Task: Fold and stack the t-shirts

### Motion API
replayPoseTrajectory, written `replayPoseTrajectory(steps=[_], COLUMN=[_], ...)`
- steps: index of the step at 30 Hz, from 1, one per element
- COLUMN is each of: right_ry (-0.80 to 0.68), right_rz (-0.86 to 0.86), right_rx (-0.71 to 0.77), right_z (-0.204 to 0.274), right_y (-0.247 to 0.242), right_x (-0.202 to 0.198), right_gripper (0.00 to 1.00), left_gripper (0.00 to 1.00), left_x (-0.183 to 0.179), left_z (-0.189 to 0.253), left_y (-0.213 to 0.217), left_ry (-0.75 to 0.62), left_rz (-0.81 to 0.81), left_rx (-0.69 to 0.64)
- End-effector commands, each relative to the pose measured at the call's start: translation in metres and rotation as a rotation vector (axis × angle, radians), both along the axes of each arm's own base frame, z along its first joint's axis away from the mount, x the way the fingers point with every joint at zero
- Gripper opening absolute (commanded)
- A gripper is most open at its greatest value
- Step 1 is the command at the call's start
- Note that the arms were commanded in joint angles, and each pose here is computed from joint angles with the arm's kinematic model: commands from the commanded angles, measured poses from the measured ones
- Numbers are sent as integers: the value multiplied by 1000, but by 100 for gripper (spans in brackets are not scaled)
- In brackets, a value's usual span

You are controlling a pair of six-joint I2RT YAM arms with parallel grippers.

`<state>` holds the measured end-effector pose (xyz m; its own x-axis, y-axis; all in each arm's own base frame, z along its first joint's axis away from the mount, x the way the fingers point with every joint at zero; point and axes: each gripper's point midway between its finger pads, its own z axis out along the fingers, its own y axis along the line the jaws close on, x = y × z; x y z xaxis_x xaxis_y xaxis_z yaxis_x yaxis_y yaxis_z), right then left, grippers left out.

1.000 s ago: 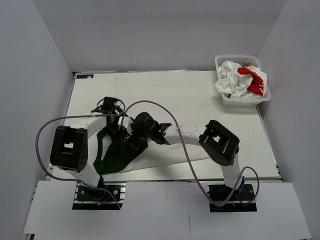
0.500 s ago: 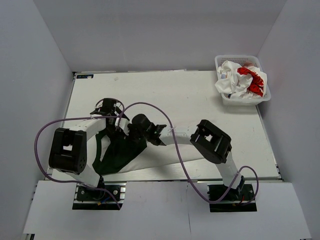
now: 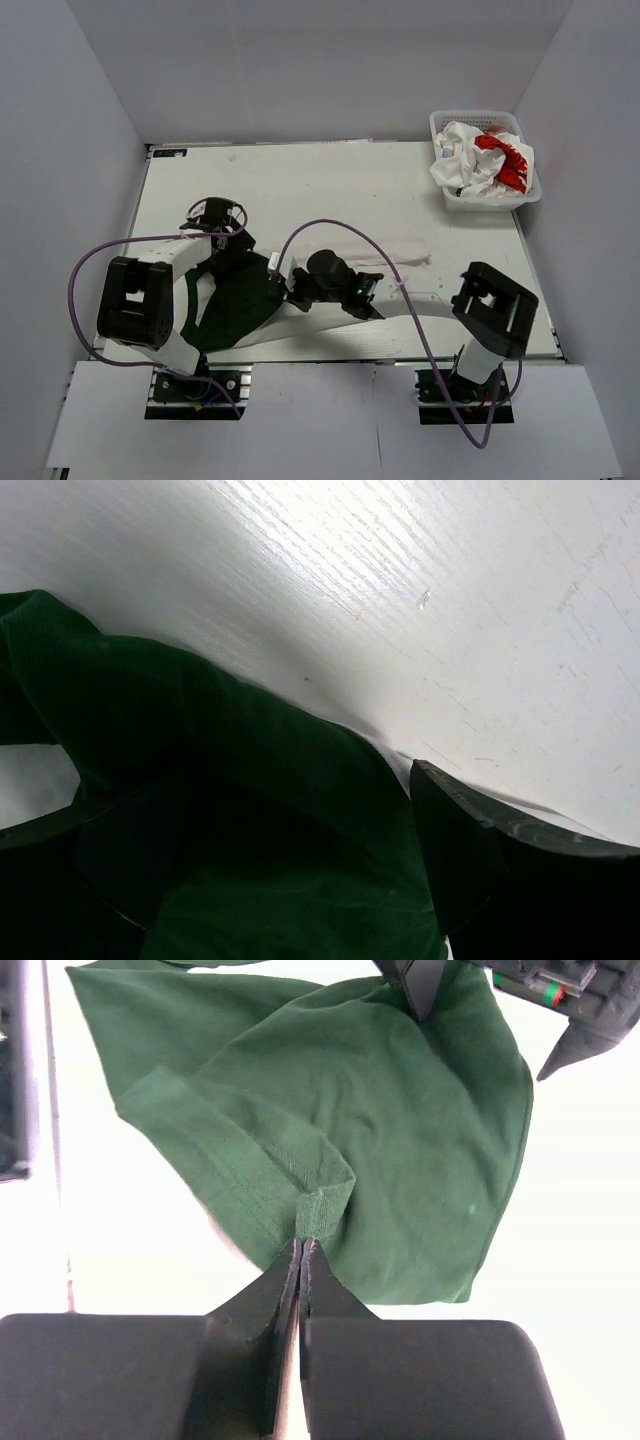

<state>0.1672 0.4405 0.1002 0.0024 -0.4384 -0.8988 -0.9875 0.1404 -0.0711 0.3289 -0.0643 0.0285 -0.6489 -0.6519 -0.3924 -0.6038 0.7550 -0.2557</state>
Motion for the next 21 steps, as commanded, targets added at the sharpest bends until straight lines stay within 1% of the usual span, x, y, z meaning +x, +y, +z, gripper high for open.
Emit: replayPoseTrajectory(steps=[1,2,3,4,6,7,8,9,10,11,12,13,14,15,16,18,19,21], right_ry=[48,55,89,97,136,155,147,169,178,164,154,151,141,142,152,129,147,127], right_rz=[-11,-17,-31,-42,-68,-80,-89,-98,-111,-137,-156,-155,-191,-205,-237,-333,-425,-632], right_rx=[85,82,61,59,53,23,29,46,27,37,44,47,43,47,71,94,123,152], right_z=[17,17,7,6,1,-12,-10,-4,-13,-9,-7,-5,-6,-4,3,7,12,19], right_y=[-7,-16,-23,-28,-40,-51,-55,-57,-66,-70,-77,-78,-82,-84,-86,-93,-98,-115], right_x=[-15,-20,-25,-26,-33,-37,-37,-40,-43,-39,-37,-38,-32,-30,-29,-13,-3,27], right_gripper=[0,1,5,8,10,10,13,19,25,32,52,55,57,66,68,73,81,90], left_gripper=[100,100,100,100,100,100,100,100,100,100,100,100,100,100,100,100,100,100], left_x=[-15,-14,-14,-14,-13,-11,-10,-10,-10,-10,-9,-9,-8,-11,-7,-2,-5,1], left_z=[-3,0,0,2,5,6,9,9,9,9,12,12,14,13,20,27,26,44], left_y=[15,14,14,14,14,14,14,14,15,15,15,15,14,15,14,14,15,10], left_ry=[38,30,29,20,12,2,-8,-8,-7,-7,-7,-7,-6,4,-15,-39,-25,-66], left_rz=[17,18,18,18,10,10,2,2,-8,-8,-16,-17,-17,-26,-26,-33,-33,-50], left_rx=[57,55,55,53,56,54,56,56,62,62,66,66,66,73,70,70,72,70])
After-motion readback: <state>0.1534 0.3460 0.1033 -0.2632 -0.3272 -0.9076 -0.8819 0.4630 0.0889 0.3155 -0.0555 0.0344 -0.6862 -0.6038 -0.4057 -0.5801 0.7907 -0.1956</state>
